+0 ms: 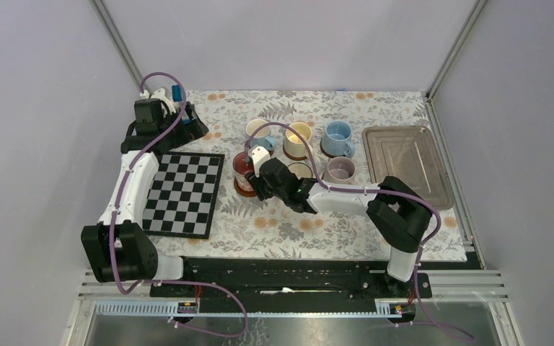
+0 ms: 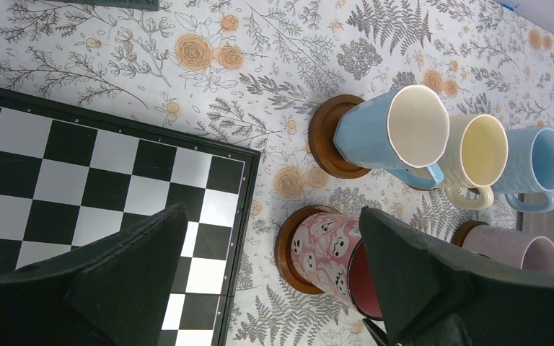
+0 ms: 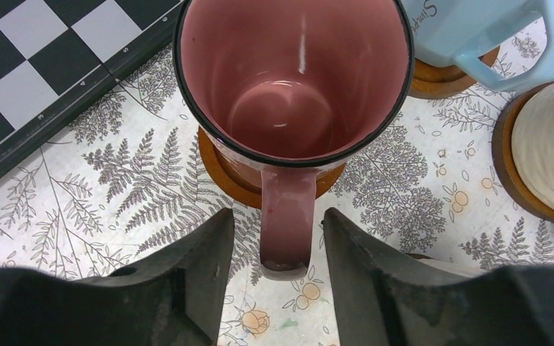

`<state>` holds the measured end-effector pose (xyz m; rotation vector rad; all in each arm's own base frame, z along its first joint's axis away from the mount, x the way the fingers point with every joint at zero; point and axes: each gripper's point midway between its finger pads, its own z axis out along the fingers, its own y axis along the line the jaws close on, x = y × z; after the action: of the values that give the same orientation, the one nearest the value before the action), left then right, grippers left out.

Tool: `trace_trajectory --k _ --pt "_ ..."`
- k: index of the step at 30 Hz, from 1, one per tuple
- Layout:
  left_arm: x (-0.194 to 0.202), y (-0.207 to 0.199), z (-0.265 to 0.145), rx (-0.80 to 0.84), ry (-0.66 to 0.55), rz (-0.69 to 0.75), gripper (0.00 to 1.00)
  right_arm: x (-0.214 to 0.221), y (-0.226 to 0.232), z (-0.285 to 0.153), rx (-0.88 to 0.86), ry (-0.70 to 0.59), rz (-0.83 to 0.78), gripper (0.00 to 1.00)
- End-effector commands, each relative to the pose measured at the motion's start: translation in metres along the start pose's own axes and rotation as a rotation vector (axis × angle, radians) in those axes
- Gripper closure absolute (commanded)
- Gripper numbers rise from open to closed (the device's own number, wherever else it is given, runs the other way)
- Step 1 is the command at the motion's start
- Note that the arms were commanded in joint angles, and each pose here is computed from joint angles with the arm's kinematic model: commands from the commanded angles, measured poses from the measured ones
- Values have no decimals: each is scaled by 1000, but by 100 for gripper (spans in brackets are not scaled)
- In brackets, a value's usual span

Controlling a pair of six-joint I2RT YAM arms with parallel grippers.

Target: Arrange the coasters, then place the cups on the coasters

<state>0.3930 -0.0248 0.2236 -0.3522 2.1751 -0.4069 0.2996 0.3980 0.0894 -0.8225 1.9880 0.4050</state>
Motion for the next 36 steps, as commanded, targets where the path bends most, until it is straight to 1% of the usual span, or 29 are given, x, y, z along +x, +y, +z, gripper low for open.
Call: trace_trajectory --k 1,4,7,8,9,10,12,13,15,16,19,22,25,26,29,36 --pt "-13 -7 -7 39 -49 37 1 -31 9 -14 -31 -81 18 37" --pt "-8 -9 -3 58 -3 77 1 -40 14 -21 -69 -90 9 19" --pt "-4 -9 4 78 61 108 1 -50 19 -32 -110 -85 -21 5" --pt "-2 -11 5 114 84 125 1 -53 21 -35 -128 -76 -25 3" --pt "2 -14 13 209 139 101 1 -61 30 -48 -194 -48 -87 0" --pt "6 -22 15 278 164 94 1 -63 32 -54 -219 -25 -102 0" --pt "12 -31 20 357 208 81 1 -70 40 -68 -292 0 -126 0" --pt "16 -36 20 404 231 79 2 -80 41 -77 -319 -3 -131 0" --pt "25 -39 22 454 261 94 7 -91 37 -92 -377 -2 -119 0" --pt "28 -37 23 459 265 112 12 -98 32 -100 -412 -10 -91 0" --pt "38 -25 25 457 270 174 33 -116 2 -122 -469 -41 1 0" --pt "53 -15 26 468 327 238 49 -122 -35 -140 -443 -52 40 0" --pt "70 -8 31 471 390 223 65 -124 -71 -157 -403 -60 105 0" --pt "75 -6 34 465 403 213 67 -124 -84 -163 -390 -66 138 0" --pt "91 0 44 425 427 219 72 -124 -121 -184 -343 -94 220 0" --pt "124 9 72 309 478 280 77 -117 -188 -234 -186 -153 309 0"
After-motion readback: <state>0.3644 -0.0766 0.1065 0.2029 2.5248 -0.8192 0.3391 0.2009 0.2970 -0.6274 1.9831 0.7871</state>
